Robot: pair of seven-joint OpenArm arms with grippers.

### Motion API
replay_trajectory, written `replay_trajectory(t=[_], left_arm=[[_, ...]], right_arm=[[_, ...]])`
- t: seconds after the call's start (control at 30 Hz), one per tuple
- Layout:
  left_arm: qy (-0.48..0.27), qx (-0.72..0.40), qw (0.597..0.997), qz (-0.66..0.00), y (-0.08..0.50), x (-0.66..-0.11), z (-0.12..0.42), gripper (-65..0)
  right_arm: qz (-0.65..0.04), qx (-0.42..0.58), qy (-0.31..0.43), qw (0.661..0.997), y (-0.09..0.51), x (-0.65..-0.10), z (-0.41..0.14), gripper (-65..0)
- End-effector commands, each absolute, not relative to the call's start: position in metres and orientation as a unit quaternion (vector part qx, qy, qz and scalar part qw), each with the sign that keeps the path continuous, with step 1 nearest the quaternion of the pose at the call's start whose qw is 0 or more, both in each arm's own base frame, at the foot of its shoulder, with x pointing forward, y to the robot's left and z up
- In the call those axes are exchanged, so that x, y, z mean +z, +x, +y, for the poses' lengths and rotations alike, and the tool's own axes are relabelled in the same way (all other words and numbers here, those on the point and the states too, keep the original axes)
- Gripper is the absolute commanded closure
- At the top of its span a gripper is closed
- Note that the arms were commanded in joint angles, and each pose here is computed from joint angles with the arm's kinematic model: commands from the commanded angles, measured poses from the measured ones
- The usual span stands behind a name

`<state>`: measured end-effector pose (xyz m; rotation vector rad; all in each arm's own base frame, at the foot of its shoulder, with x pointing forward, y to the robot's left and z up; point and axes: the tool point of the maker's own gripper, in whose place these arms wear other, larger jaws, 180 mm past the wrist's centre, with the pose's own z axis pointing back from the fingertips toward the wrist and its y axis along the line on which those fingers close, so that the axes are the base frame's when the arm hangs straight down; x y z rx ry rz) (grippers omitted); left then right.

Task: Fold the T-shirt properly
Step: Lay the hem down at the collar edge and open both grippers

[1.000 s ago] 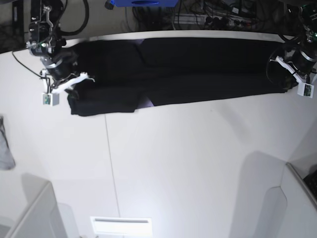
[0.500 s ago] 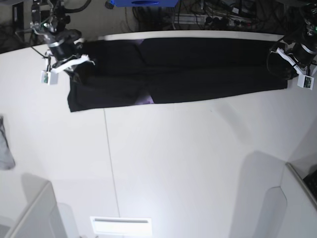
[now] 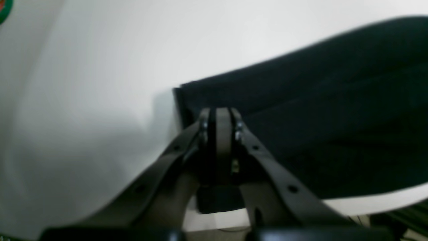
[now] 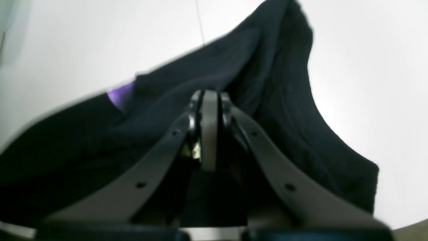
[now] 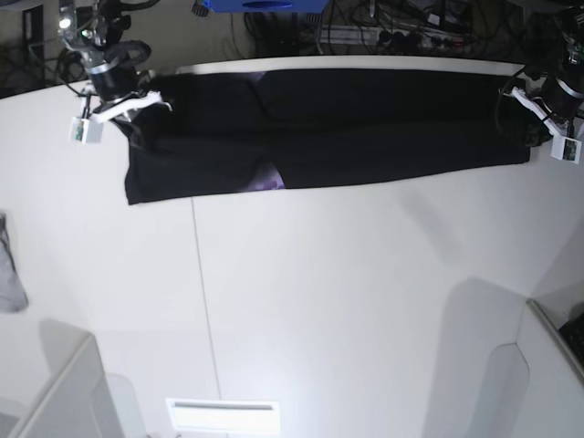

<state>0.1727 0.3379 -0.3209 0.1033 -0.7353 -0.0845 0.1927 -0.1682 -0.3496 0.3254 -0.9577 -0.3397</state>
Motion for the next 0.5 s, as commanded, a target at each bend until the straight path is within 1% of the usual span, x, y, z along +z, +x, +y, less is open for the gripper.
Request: replay_trajectory(t=[0.0,0.03,0.13,0.4,0.47], left_arm=[[0.064,-0.048,0.925,-0.372,0.177,-0.309,0.344,0.0],[0.066,-0.046,0.924,-0.373,0.176,-0.308,0.346,0.0],[0.065,-0.048,0.925,-0.371,0.176,-0.309,0.345,0.0],[0.039,-0.066,0.939,-0.335,0.161,-0.332,0.326,0.0],[0.045,-0.068,0.94,-0.331,0.16,-0.333,0.328,0.0]], right_arm=[[-0.476,-0.159,0.156,0.851,0.193,-0.339,-0.17,0.0],[-0.477,-0.16,0.155,0.85,0.193,-0.339,-0.171,0.0],[-0.456,-0.157,0.158,0.862,0.187,-0.346,-0.168,0.0],[-0.425,-0.168,0.152,0.876,0.173,-0.365,-0.169,0.0],[-0.413,-0.169,0.151,0.882,0.171,-0.372,-0.171,0.0]])
